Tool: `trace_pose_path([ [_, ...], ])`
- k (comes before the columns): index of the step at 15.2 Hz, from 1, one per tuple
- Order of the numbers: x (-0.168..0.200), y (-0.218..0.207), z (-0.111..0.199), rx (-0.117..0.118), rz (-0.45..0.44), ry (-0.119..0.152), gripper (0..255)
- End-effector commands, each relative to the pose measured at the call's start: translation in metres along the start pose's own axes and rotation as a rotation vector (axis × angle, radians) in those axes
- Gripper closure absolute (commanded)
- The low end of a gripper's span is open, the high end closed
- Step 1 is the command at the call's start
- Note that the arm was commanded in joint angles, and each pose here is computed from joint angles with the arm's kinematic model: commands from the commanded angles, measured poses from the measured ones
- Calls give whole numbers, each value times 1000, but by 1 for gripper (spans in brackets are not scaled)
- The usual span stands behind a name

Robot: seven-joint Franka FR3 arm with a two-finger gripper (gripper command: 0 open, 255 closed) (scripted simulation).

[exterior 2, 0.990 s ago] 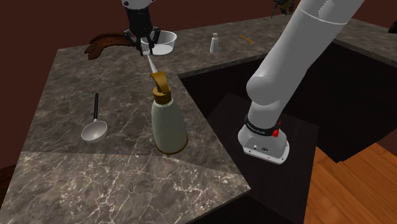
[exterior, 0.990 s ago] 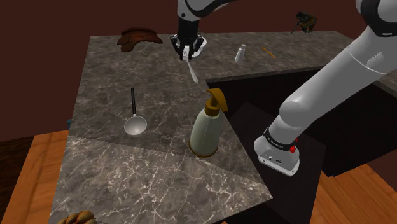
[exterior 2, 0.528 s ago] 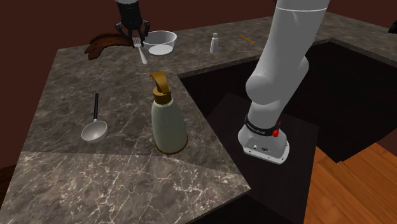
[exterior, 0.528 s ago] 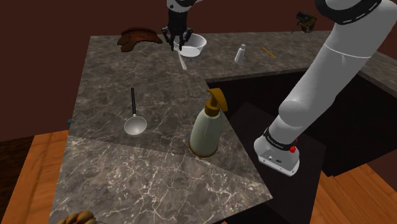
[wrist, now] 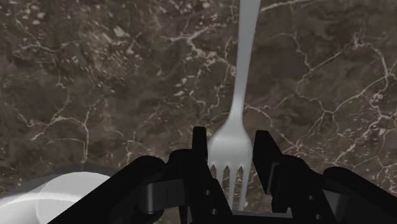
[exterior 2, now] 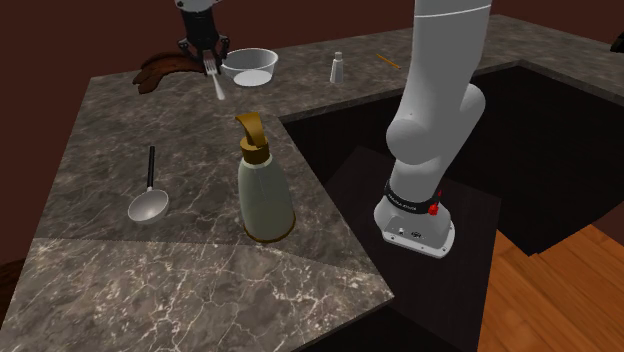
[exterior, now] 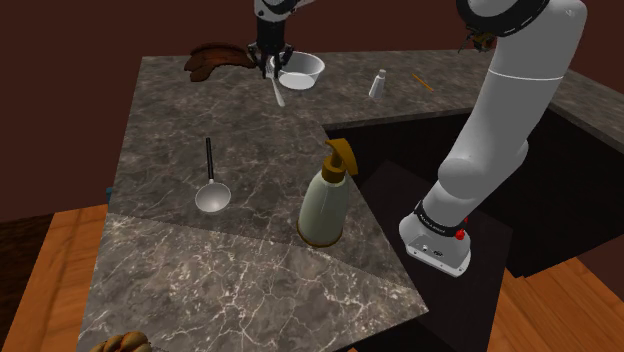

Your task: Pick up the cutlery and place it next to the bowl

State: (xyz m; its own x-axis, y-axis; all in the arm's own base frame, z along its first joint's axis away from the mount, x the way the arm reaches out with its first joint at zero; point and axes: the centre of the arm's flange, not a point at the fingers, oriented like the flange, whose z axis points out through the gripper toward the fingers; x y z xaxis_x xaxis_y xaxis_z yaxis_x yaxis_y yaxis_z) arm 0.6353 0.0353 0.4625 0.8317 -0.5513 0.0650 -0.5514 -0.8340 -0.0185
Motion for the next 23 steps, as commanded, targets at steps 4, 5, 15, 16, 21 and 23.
trace_pose_path([
  [4,-2,1,26,0,0,0,255],
  [5,-2,1,32,0,0,0,255],
  [15,-5,2,84,0,0,0,255],
  [16,-6,2,90,0,0,0,255],
  [21,-8,3,116,0,0,0,255],
  [23,-8,3,121,0,0,0,255],
])
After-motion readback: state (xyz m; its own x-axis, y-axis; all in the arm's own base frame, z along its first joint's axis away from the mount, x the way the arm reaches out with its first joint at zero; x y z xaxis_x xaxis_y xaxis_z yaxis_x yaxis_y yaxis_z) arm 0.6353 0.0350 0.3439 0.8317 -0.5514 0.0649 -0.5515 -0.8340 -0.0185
